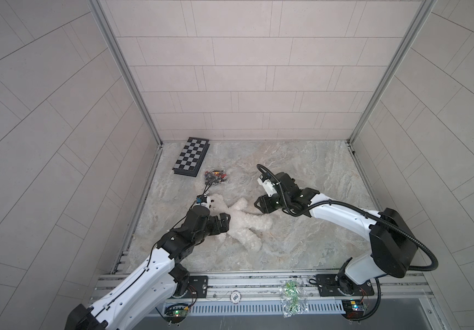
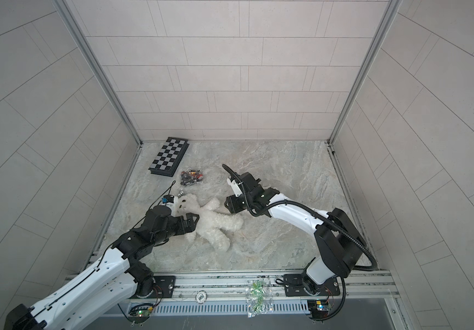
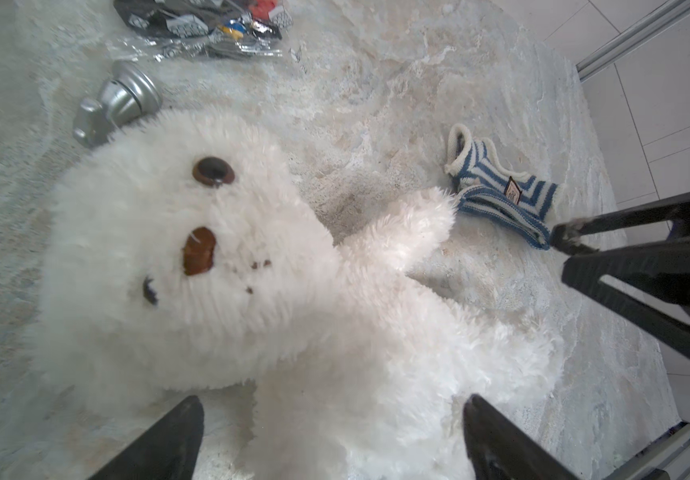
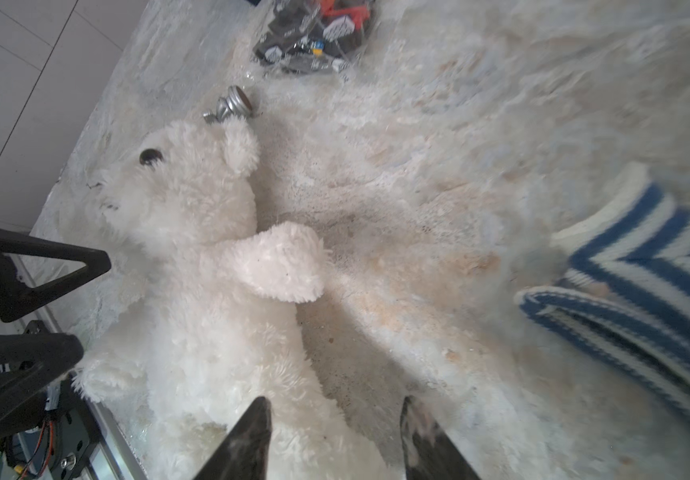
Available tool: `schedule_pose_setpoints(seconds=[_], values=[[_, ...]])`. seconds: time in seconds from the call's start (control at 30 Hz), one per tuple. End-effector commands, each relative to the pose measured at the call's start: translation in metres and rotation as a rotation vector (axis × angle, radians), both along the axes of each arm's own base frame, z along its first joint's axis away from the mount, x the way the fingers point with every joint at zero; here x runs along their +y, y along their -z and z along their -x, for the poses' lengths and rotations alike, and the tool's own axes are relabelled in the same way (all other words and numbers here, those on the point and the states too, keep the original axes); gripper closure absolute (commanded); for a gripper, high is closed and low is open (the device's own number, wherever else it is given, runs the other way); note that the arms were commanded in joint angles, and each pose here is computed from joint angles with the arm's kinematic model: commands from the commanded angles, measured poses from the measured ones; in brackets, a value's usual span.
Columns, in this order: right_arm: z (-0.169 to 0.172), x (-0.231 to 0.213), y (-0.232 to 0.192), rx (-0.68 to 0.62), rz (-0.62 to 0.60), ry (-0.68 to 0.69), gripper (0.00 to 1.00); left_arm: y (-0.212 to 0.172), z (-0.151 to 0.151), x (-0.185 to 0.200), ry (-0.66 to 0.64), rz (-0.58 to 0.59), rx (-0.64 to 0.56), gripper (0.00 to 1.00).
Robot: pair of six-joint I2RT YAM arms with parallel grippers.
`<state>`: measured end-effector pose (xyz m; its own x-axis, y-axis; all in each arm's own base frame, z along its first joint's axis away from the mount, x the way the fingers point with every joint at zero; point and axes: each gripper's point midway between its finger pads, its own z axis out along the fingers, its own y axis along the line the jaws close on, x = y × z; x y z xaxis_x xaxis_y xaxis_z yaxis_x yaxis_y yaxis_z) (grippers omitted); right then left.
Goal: Dress the teddy bear
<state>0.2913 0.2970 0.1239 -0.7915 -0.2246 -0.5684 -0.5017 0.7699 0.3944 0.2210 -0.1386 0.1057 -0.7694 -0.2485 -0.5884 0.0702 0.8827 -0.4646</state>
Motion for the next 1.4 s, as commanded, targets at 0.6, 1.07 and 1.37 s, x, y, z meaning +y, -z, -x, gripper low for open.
schedule_pose_setpoints(seconds=[0.6, 1.07, 1.37], values=[[0.097, 0.054, 0.04, 0.182, -0.136, -0.097, 0.51, 0.007, -0.035, -0.019, -0.013, 0.0, -0.022, 0.0], [0.091, 0.048, 0.012, 0.095, -0.247, -0.014, 0.5, -0.018, -0.059, -0.019, 0.012, -0.176, -0.083, 0.0], [0.035, -0.043, -0.006, -0.134, -0.024, 0.149, 0.44, -0.037, -0.027, -0.025, 0.036, -0.319, -0.125, 0.0]])
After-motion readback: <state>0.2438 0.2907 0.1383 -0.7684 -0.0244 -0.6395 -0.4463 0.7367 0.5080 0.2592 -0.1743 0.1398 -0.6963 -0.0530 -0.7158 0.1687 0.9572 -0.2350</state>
